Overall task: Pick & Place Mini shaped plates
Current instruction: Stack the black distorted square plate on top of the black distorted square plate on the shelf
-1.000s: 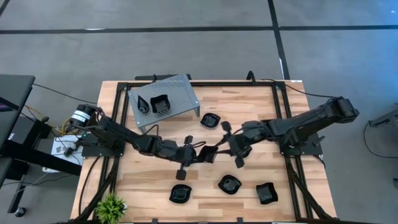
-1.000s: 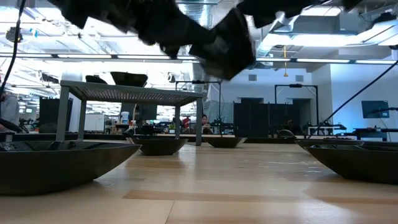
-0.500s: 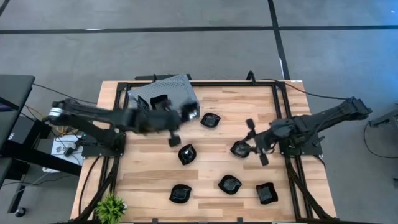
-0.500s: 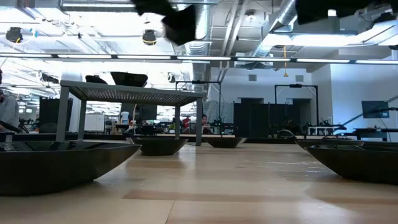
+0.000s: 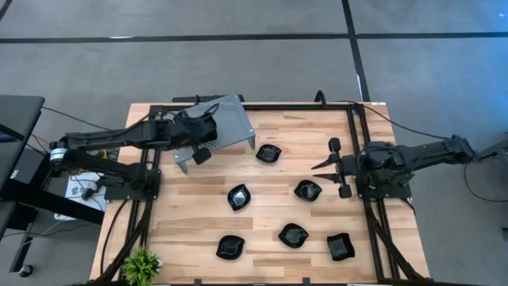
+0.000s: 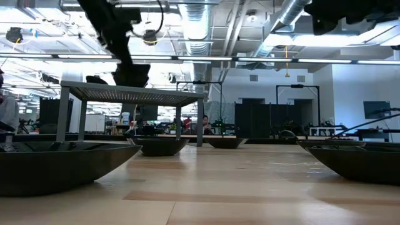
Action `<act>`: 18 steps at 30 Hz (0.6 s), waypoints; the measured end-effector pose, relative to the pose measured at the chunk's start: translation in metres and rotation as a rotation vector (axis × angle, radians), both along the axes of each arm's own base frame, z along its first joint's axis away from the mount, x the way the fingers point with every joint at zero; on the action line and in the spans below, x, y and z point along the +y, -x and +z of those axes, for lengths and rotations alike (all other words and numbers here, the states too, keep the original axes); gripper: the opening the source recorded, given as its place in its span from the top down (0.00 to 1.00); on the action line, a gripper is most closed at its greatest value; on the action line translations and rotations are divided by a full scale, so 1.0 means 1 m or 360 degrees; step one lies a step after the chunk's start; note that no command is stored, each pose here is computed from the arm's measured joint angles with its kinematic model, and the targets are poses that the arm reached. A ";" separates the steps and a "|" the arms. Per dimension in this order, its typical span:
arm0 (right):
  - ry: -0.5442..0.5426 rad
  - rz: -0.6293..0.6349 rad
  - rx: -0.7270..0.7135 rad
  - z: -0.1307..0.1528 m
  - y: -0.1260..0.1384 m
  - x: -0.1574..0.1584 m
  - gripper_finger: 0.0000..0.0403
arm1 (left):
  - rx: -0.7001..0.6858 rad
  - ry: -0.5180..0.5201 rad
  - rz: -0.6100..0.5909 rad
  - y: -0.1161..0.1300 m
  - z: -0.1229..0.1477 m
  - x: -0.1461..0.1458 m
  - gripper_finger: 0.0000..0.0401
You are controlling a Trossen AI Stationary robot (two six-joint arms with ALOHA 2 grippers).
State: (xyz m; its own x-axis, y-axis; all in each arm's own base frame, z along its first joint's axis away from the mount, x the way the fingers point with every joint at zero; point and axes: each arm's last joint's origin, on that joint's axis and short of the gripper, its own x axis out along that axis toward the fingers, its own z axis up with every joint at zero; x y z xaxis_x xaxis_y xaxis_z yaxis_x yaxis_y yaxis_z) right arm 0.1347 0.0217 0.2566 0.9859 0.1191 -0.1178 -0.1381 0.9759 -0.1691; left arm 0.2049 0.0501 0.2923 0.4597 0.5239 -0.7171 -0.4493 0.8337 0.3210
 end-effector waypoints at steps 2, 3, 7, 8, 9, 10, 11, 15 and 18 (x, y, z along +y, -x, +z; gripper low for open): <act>-0.0023 0.0000 0.0024 -0.002 -0.001 0.000 0.77 | 0.0028 0.0004 0.0017 0.000 -0.005 0.002 0.97; -0.0021 0.0005 0.0038 -0.003 -0.003 0.001 0.77 | 0.0027 0.0004 0.0018 0.000 -0.005 0.003 0.96; -0.0014 0.0032 0.0074 -0.006 -0.006 0.004 0.77 | 0.0029 -0.0039 -0.0043 -0.001 -0.003 0.002 0.95; -0.0014 0.0040 0.0072 -0.006 -0.006 0.005 0.77 | 0.0026 -0.0046 -0.0052 -0.002 -0.003 0.002 0.95; -0.0012 0.0042 0.0082 -0.007 -0.008 0.006 0.77 | 0.0022 -0.0047 -0.0055 -0.002 -0.003 0.002 0.94; -0.0010 0.0047 0.0091 -0.007 -0.009 0.006 0.77 | 0.0016 -0.0047 -0.0053 -0.002 -0.002 0.002 0.93; -0.0010 0.0048 0.0089 -0.008 -0.010 0.006 0.77 | 0.0001 -0.0046 -0.0047 -0.003 -0.002 0.002 0.92; -0.0016 0.0049 0.0058 -0.007 -0.016 0.008 0.77 | -0.0080 -0.0042 -0.0020 -0.006 0.000 0.003 0.85; -0.0016 0.0050 0.0029 -0.006 -0.020 0.009 0.77 | -0.0166 -0.0055 -0.0021 -0.009 0.004 0.003 0.80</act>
